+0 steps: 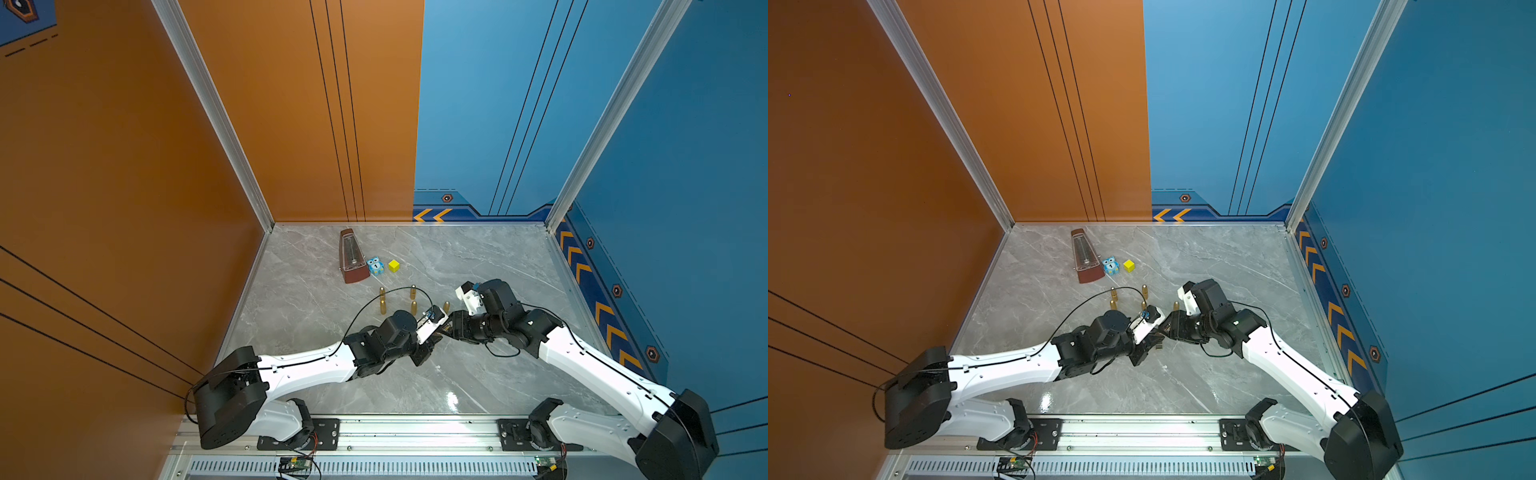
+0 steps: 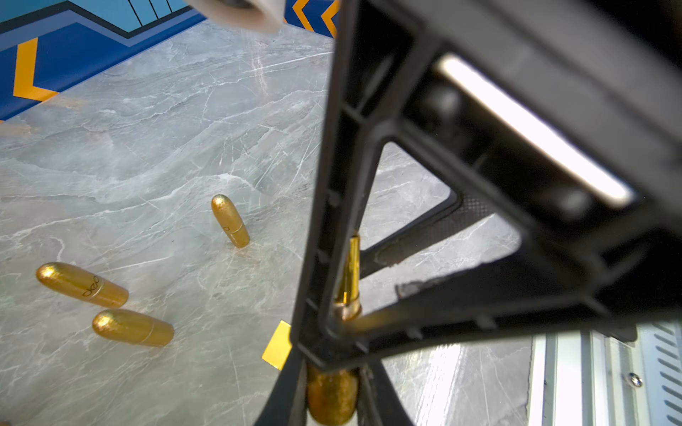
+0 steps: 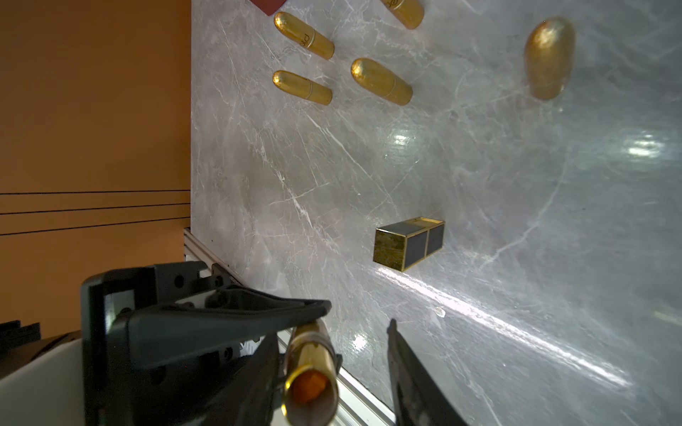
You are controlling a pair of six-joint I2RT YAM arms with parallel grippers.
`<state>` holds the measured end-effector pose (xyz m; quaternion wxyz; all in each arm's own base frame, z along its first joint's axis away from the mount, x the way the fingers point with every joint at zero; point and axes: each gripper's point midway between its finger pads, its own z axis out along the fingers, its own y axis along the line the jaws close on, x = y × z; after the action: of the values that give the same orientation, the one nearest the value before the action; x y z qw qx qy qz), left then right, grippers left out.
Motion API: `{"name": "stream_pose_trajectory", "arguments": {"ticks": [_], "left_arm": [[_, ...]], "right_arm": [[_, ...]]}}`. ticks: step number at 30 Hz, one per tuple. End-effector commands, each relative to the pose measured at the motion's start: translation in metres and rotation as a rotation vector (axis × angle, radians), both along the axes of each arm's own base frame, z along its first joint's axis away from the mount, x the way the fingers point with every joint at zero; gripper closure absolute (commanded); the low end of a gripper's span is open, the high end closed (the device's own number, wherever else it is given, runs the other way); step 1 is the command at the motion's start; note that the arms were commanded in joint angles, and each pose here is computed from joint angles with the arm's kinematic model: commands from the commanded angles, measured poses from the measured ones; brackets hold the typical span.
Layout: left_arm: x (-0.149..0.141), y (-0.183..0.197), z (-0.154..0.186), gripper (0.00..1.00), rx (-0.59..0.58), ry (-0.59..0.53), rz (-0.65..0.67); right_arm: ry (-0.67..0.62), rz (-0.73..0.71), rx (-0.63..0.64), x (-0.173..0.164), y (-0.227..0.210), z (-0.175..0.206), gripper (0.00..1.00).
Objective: Open the lipstick cap
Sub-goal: Place the lipstick at the center of the board.
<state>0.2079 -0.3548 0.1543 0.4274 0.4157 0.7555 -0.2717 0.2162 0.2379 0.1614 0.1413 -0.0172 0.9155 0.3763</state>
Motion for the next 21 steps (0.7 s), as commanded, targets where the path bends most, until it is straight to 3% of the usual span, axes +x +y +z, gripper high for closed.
{"name": "stream_pose_trajectory", "arguments": {"ticks": [1,16,21], "left_arm": [[-0.005,-0.008,0.01,1.0,-0.014,-0.013,-0.039],[0.004,-0.004,0.016,1.0,-0.011,-0.046,0.015],[0.006,-0.004,0.014,1.0,-0.004,-0.046,0.026]], "right_arm": [[-0.026,0.021,0.04,0.004,0.01,0.012,0.57],[-0.022,0.051,0.04,-0.005,0.013,0.007,0.8],[-0.05,0.04,-0.002,-0.001,0.007,0.007,0.84]]}}
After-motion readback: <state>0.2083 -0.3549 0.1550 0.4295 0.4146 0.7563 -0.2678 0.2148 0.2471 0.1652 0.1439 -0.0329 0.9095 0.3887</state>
